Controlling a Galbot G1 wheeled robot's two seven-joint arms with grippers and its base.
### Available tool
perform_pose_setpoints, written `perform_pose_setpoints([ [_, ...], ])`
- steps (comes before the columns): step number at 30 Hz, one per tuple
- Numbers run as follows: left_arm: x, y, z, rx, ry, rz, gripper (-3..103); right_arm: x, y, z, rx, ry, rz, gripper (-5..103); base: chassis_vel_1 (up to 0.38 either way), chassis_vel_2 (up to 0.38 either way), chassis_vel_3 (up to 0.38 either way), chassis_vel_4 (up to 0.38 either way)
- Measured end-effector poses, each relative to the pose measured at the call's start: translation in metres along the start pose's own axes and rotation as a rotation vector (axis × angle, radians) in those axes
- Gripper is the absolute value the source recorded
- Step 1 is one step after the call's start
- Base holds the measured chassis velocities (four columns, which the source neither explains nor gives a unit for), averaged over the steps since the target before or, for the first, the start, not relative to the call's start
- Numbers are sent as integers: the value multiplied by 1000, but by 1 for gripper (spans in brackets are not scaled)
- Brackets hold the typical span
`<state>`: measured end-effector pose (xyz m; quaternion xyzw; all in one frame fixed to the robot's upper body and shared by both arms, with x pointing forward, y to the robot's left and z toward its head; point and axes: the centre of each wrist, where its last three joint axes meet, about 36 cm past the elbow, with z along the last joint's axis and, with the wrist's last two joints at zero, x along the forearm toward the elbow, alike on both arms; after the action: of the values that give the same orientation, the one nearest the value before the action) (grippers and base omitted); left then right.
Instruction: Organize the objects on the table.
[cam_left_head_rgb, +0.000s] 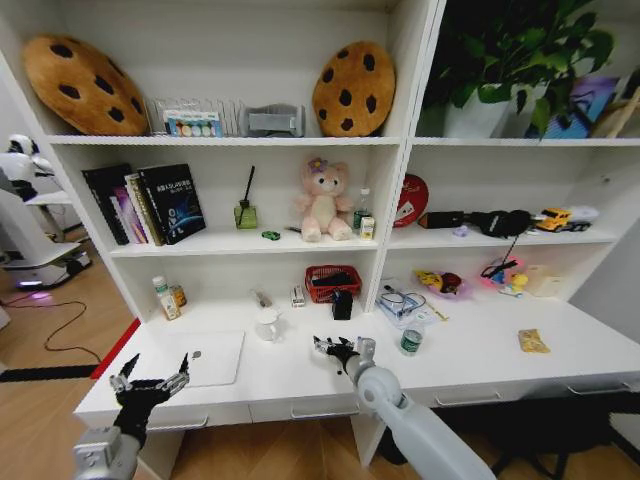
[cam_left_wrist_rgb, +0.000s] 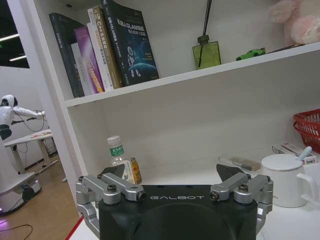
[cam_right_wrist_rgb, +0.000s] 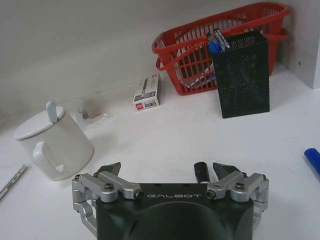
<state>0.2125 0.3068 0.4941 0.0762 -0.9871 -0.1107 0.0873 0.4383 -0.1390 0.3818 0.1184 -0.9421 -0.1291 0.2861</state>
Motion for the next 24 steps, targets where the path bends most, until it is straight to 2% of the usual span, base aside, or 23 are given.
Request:
perform_pose_setpoints([
  [7, 0, 0, 0, 0, 0, 0, 100, -11, 9, 9, 3, 11, 36, 100, 0, 0, 0, 0],
  [11, 0, 0, 0, 0, 0, 0, 100, -15, -3, 10, 23, 1, 82, 100, 0, 0, 0, 0],
  [12, 0, 0, 0, 0, 0, 0, 100, -17, -11, 9, 30, -8, 101, 103, 0, 0, 0, 0],
  [18, 0, 0, 0, 0, 0, 0, 100, -20, -31, 7, 45, -9, 135, 97, 0, 0, 0, 0],
  [21, 0, 0, 0, 0, 0, 0, 100, -23, -33, 8, 55, 1, 127, 82, 0, 0, 0, 0],
  [22, 0, 0, 0, 0, 0, 0, 100, -23, -33, 8, 55, 1, 127, 82, 0, 0, 0, 0],
  [24, 0, 0, 0, 0, 0, 0, 100, -22, -28, 12, 77, 13, 100, 71, 0, 0, 0, 0],
])
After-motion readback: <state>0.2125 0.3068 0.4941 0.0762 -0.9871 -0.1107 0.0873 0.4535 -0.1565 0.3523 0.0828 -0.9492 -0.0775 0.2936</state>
